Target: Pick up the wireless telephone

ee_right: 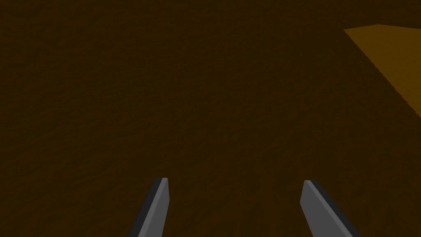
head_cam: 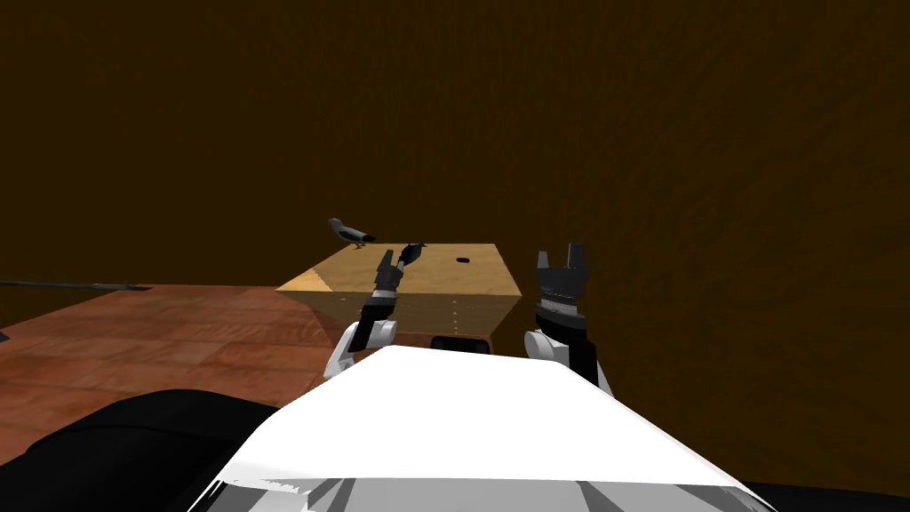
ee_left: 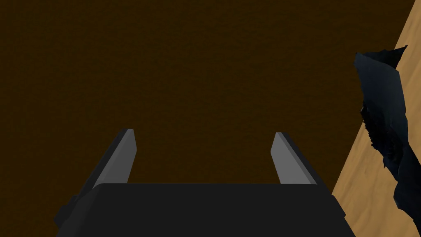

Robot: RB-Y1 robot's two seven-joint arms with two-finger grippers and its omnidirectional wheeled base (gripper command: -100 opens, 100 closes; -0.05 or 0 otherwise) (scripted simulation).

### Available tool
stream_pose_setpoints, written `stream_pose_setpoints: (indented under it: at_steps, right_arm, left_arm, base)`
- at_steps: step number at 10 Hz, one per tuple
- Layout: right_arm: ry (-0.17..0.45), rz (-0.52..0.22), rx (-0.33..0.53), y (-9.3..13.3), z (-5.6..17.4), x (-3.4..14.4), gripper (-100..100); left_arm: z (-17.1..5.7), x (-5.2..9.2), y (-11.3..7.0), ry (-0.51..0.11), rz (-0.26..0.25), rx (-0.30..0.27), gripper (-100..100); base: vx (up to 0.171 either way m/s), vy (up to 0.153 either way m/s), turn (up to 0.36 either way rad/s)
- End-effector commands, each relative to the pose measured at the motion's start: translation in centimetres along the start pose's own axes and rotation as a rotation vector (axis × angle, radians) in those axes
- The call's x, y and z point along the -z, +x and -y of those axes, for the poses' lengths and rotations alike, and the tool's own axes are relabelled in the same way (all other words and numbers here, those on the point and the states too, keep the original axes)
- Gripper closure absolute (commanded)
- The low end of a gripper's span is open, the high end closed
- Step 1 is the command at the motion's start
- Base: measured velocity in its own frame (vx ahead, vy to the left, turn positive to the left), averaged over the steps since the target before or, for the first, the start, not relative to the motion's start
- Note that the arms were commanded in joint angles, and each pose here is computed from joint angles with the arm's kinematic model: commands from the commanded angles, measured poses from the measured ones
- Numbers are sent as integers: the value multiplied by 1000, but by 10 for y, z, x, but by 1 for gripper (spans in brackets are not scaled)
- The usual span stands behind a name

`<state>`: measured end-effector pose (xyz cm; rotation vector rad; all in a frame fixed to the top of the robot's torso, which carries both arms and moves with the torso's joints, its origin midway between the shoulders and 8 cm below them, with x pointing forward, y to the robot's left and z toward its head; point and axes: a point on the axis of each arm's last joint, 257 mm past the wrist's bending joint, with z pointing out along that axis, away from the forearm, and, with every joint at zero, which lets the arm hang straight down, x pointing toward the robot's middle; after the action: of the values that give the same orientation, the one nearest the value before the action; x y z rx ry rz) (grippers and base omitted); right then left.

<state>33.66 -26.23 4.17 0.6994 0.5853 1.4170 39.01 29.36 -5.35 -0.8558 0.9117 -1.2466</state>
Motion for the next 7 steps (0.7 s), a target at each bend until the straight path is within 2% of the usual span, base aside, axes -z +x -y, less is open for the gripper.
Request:
stream_pose_setpoints:
  at_steps: [1, 7]
  right_arm:
    - [0, 0, 0, 0, 0, 0, 0]
    - [0, 0, 0, 0, 0, 0, 0]
  left_arm:
    - [-3, -2, -1, -19, -4, -3, -100]
    - [-27, -15, -19, -122, -9, -25, -100]
  base:
    - [-14, 45, -115]
    - [-19, 56, -176]
